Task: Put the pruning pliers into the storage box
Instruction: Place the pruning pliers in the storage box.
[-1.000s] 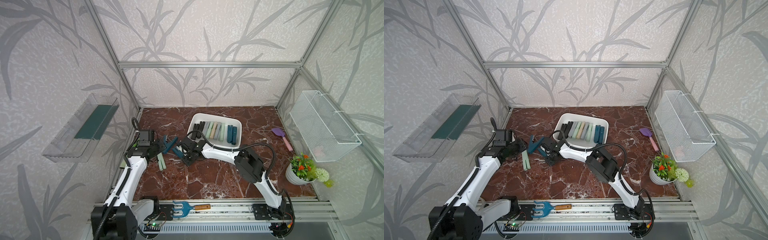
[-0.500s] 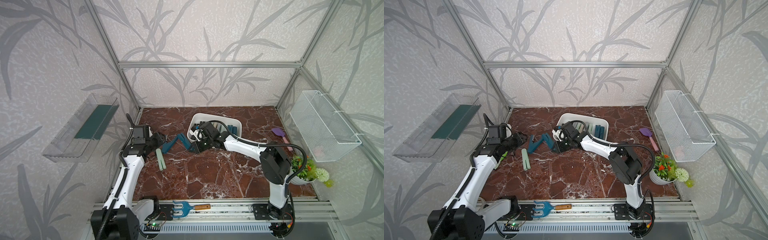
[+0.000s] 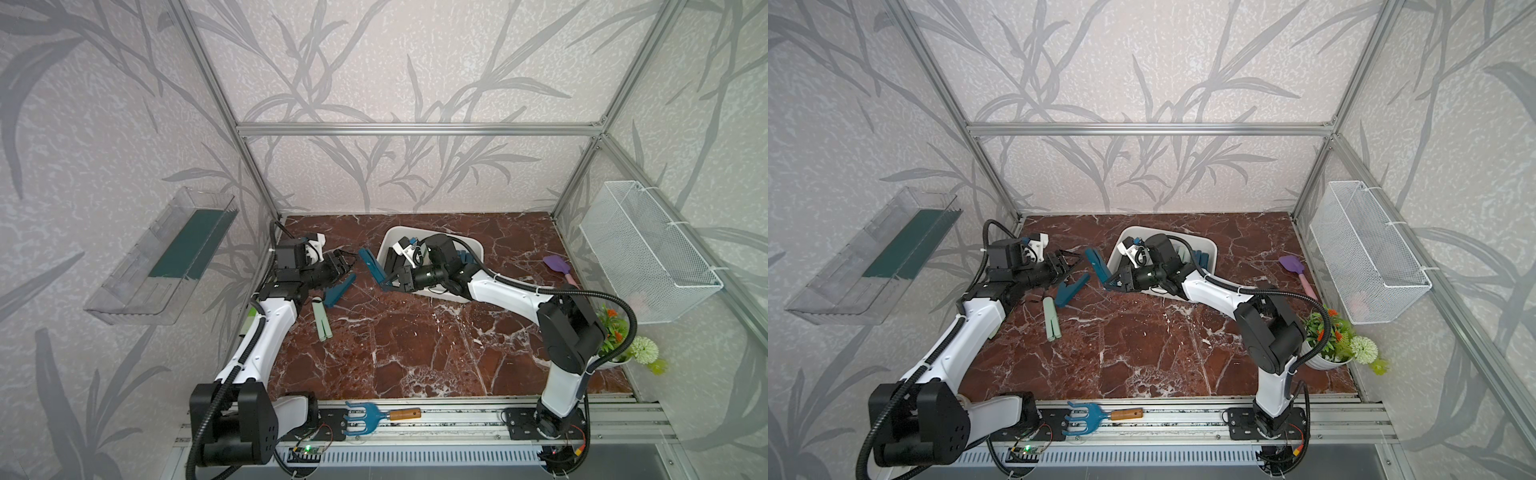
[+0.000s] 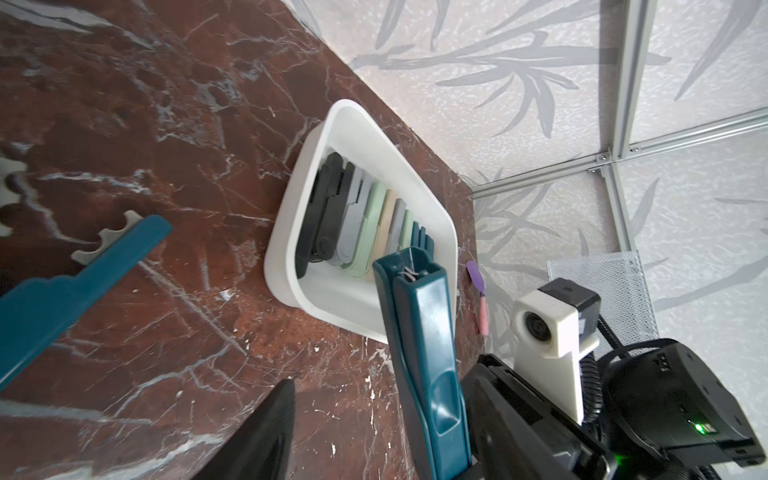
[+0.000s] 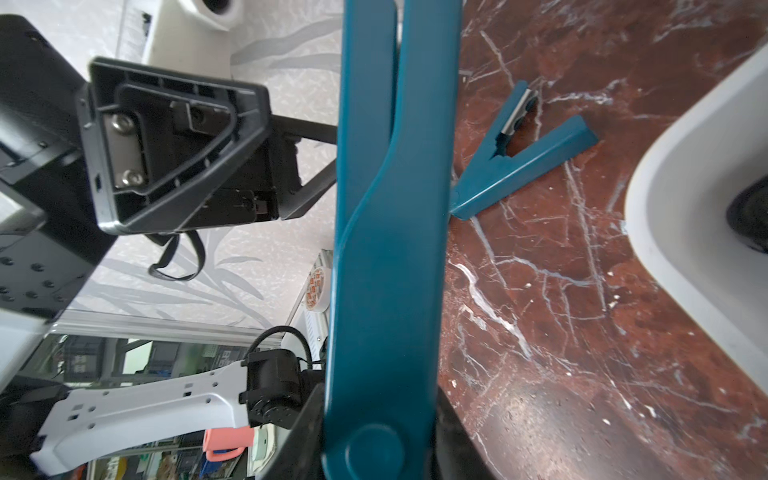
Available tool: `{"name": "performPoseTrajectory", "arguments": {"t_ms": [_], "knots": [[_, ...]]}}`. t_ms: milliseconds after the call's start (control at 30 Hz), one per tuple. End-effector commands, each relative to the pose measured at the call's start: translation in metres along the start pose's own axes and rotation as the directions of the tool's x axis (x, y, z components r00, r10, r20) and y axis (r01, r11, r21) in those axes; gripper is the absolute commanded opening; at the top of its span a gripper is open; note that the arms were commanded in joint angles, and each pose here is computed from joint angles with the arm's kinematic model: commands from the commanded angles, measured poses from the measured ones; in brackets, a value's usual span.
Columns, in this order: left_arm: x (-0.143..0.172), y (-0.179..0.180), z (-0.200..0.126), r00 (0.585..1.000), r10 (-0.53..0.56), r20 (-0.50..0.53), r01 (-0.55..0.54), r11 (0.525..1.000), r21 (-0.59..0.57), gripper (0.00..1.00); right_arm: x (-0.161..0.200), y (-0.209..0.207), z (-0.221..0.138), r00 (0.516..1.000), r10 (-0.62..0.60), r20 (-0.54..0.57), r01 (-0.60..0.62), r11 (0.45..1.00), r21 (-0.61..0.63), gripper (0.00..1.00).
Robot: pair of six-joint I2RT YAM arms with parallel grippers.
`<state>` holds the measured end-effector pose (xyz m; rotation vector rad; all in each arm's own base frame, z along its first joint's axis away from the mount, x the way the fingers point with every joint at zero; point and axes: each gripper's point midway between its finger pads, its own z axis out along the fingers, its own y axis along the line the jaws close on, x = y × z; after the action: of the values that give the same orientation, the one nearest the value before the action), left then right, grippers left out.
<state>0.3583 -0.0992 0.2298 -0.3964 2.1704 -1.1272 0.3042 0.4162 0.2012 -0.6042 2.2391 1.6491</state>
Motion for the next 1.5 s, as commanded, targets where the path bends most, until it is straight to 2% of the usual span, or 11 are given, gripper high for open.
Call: {"name": "performPoseTrajectory", "arguments": {"t_ms": [0,267,600,733,967,1200,1300,1367,1467], "knots": [[-0.009,-0.030,0.001,0.999,0.045,0.013,-0.047,0.994,0.103,0.68,-0.010,0.033,-0.006,0.999,-0.038,0.016,0.039,0.990,-0.138,0.06],[-0.009,-0.050,0.012,0.997,0.080,0.002,-0.079,0.983,0.166,0.68,-0.014,0.046,-0.004,1.000,-0.009,0.014,0.012,0.967,-0.253,0.06],[0.000,-0.070,0.021,0.993,0.120,-0.024,-0.112,0.972,0.209,0.67,-0.018,0.045,0.001,1.000,0.021,0.012,-0.016,0.953,-0.303,0.06],[0.001,-0.071,0.020,0.992,0.124,-0.024,-0.116,0.970,0.212,0.62,-0.018,0.040,0.004,0.999,0.032,0.008,-0.028,0.952,-0.306,0.07],[0.004,-0.069,0.021,0.992,0.122,-0.030,-0.113,0.972,0.206,0.41,-0.016,0.033,0.008,0.999,0.039,0.002,-0.037,0.955,-0.293,0.13],[0.006,-0.062,0.021,0.992,0.122,-0.034,-0.114,0.978,0.177,0.32,-0.019,0.025,0.007,0.999,0.049,0.014,-0.043,0.962,-0.270,0.28],[0.006,-0.058,0.020,0.992,0.125,-0.034,-0.118,0.981,0.151,0.30,-0.024,0.018,-0.001,0.998,0.046,0.035,-0.037,0.972,-0.233,0.39],[0.007,-0.051,0.020,0.992,0.124,-0.037,-0.119,0.987,0.109,0.29,-0.030,0.010,-0.011,0.998,0.037,0.056,-0.026,0.984,-0.176,0.46],[0.006,-0.040,0.021,0.992,0.117,-0.042,-0.115,0.992,0.047,0.27,-0.032,0.004,-0.028,0.996,-0.053,0.071,0.056,0.998,-0.032,0.55]]}}
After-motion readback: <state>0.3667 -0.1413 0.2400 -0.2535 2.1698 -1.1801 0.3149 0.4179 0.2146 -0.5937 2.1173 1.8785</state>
